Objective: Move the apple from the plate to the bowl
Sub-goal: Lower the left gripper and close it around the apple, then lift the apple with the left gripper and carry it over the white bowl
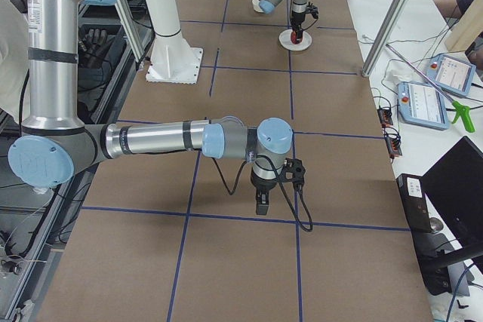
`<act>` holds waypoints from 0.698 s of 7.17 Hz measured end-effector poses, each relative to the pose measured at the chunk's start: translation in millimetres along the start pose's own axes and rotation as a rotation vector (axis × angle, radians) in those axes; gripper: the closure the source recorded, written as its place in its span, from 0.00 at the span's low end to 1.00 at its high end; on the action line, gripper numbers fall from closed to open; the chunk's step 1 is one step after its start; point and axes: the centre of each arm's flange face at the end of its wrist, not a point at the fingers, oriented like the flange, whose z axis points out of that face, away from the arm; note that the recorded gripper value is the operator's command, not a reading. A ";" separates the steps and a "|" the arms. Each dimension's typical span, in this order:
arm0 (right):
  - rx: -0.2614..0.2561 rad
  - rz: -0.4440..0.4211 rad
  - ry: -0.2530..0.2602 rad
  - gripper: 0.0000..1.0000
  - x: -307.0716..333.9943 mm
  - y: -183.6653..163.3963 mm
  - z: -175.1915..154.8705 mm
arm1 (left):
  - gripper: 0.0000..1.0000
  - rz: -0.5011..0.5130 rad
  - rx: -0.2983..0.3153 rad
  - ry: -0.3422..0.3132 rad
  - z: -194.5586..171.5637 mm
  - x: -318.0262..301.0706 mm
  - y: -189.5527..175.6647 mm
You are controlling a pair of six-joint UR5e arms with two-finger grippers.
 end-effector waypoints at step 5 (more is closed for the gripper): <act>0.000 0.001 0.000 0.00 0.1 0.0 0.1 | 1.00 0.116 0.069 0.061 -142.4 -166.2 96.8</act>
